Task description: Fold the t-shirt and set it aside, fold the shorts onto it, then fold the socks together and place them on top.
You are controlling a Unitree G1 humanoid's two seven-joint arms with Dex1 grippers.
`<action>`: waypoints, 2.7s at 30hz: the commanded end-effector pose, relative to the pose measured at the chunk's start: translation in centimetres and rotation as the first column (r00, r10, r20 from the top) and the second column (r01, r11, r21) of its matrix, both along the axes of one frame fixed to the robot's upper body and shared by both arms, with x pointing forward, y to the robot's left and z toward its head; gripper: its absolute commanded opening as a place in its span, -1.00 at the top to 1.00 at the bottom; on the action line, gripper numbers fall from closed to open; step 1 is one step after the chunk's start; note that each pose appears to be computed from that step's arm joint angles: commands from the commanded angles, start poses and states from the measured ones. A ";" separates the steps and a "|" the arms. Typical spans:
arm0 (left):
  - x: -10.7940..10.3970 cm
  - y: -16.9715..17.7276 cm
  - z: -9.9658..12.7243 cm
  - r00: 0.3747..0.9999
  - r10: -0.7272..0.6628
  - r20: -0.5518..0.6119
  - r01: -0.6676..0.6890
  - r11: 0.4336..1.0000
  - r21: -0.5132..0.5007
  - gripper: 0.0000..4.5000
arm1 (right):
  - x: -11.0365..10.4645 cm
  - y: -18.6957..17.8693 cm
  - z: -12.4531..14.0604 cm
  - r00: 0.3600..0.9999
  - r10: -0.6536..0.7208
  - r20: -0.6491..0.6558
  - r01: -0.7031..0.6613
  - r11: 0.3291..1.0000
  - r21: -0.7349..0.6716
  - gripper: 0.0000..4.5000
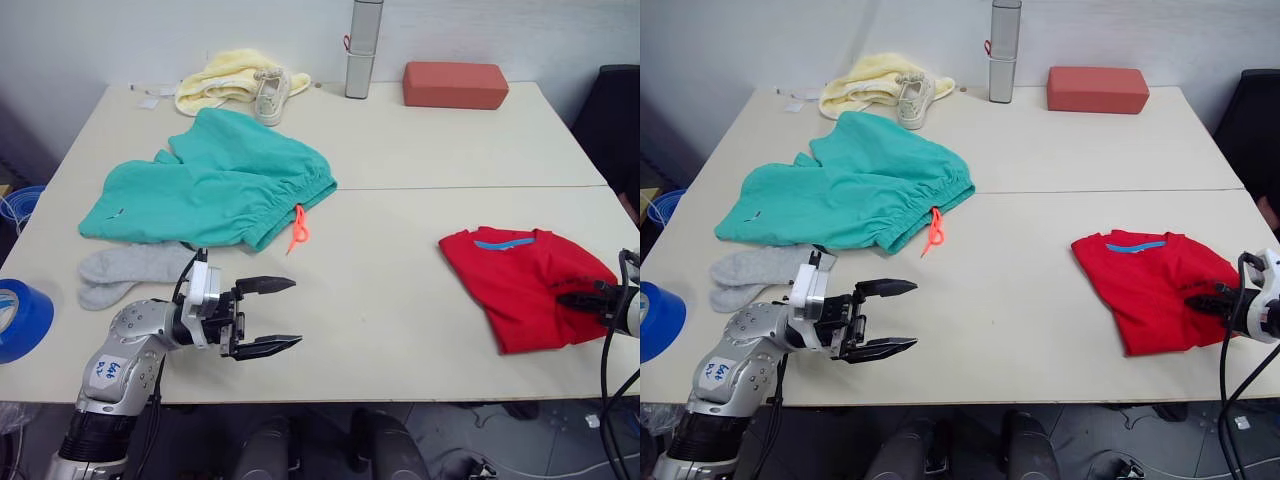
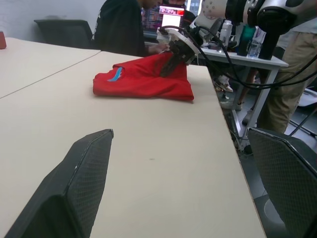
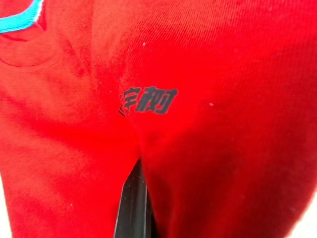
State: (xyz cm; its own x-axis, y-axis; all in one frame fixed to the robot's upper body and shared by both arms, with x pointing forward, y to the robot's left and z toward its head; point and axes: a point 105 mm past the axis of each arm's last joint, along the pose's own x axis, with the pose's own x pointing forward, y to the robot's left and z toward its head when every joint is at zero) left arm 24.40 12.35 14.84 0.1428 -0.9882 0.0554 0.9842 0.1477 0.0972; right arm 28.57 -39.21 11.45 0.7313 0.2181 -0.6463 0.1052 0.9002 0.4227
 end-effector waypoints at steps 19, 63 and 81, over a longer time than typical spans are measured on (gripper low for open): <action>0.1 0.8 0.5 1.000 0.007 0.028 -0.007 1.000 0.005 -1.00 | -2.5 -3.9 2.9 0.991 -0.136 0.002 0.136 0.990 -0.034 -1.00; -9.0 24.3 -2.3 0.394 0.918 0.036 -0.903 0.380 0.201 -1.00 | -7.2 13.8 -0.1 0.147 0.738 0.659 -0.415 0.651 -0.636 -1.00; 4.6 18.3 1.4 0.728 0.671 0.144 -0.680 0.678 0.280 -1.00 | -3.4 17.9 5.0 0.320 0.625 0.713 -0.162 0.777 -0.609 -1.00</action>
